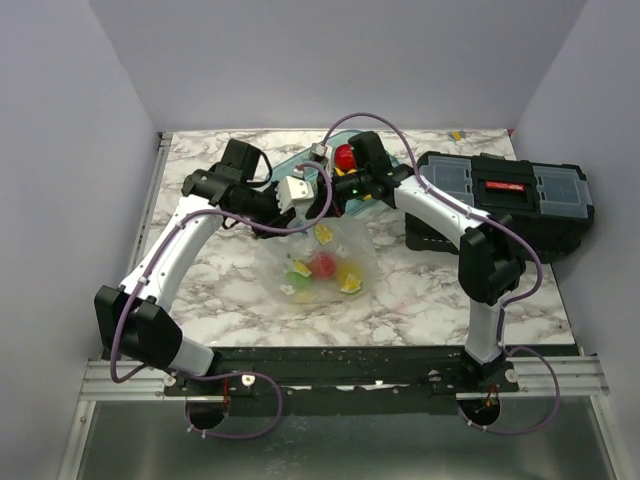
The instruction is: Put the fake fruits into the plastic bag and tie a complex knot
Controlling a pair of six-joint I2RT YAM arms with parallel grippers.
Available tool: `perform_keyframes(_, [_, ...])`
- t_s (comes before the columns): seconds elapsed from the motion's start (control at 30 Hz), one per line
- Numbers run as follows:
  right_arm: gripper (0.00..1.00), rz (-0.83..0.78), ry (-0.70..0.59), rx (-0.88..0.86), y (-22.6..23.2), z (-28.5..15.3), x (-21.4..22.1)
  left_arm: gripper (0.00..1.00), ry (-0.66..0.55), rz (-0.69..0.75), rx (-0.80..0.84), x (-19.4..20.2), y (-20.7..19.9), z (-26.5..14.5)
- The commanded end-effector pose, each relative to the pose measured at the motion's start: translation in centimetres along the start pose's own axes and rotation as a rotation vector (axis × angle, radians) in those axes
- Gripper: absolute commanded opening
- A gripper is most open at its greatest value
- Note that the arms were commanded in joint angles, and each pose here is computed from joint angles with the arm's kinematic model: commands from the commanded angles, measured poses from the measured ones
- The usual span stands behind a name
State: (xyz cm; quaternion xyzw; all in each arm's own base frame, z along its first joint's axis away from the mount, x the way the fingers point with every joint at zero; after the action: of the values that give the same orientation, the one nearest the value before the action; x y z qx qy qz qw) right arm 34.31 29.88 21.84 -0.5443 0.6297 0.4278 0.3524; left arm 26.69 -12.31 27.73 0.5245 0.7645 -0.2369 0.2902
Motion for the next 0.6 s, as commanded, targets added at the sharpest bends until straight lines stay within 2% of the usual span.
perform_keyframes(0.0, [0.01, 0.004, -0.025, -0.042, 1.1, -0.4, -0.3, 0.40, -0.096, -0.038, -0.011, 0.1, -0.7, -1.6])
perform_keyframes(0.2, [0.01, 0.009, -0.022, -0.051, 1.3, -0.4, 0.0, 0.47, -0.245, -0.021, 0.014, 0.8, -1.9, -3.8])
perform_keyframes(0.4, [0.01, 0.014, -0.022, -0.059, 1.3, -0.4, 0.2, 0.65, -0.395, -0.066, 0.062, 1.8, -2.3, -6.0])
perform_keyframes(0.57, [0.01, 0.022, -0.022, -0.062, 1.2, -0.4, 0.3, 0.67, -0.535, -0.071, 0.056, 2.6, -2.6, -6.7])
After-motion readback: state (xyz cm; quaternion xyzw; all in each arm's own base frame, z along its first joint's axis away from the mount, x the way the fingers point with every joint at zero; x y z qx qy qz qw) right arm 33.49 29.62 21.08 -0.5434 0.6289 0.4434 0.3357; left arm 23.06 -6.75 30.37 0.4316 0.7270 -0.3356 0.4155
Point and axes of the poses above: each gripper's point midway between its finger pads, its own z axis out along the fingers, its own y axis along the line the jaws close on, x = y × z, the point moved 9 cm from there along -z, back along the fingers, and after that the axes turned 10 degrees about -z, right-handed, at the moved point
